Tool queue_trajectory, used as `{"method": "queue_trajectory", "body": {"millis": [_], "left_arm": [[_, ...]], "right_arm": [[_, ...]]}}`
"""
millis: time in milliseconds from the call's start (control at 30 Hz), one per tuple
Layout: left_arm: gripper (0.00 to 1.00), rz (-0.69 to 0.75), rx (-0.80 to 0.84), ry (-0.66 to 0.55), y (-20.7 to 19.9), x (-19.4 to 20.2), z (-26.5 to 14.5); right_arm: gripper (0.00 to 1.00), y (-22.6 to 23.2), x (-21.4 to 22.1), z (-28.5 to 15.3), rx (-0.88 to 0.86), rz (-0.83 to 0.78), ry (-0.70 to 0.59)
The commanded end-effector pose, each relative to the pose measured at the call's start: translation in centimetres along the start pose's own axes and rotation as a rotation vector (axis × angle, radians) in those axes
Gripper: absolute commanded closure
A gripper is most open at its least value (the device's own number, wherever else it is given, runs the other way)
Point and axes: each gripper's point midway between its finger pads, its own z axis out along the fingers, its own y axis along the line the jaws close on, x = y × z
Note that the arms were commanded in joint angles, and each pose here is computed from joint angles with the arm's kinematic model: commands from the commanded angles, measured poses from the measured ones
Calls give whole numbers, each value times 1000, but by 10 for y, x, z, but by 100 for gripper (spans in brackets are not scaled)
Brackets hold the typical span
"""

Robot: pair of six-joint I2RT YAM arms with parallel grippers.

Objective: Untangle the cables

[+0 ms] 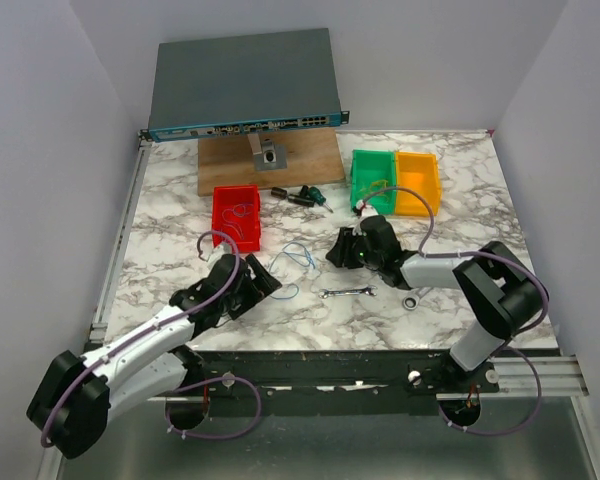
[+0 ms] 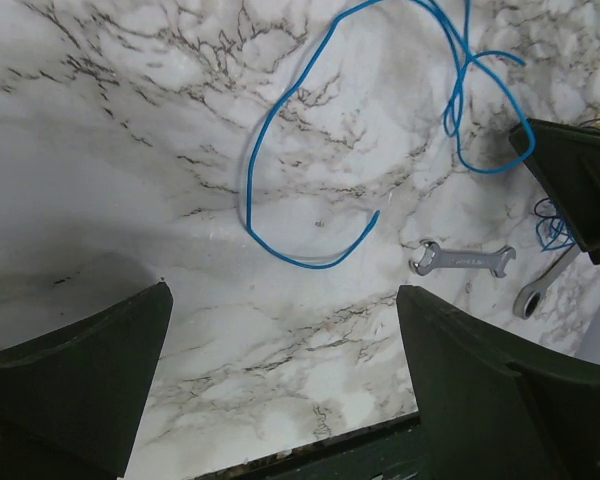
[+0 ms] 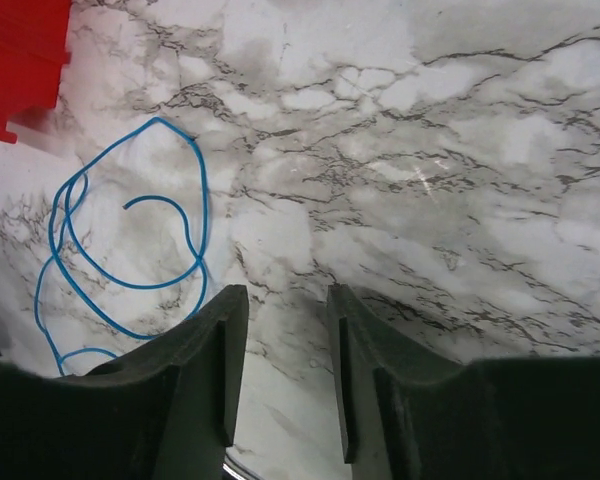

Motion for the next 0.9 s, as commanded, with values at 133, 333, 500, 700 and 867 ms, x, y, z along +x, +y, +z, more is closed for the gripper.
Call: {"method": "queue_trajectory", "body": {"millis": [133,333,500,700,867], "left_arm": [[1,-69,12,21,-16,14,26],[1,-79,18,-2,-23,11,38],[1,-68,8,-29,-32,3,44],[1,-77,10,-46,-49,-8,52],[1,-78,-10,-19,-59,-11,64]], "right_arm": [[81,24,13,18,-42,-70,49],[96,29,28,33,-37,-88,113],[96,39,38,38,-96,-92,159],[99,46,50,37,-134,-103,198],[100,49,57,37,-146,-106,226]]}}
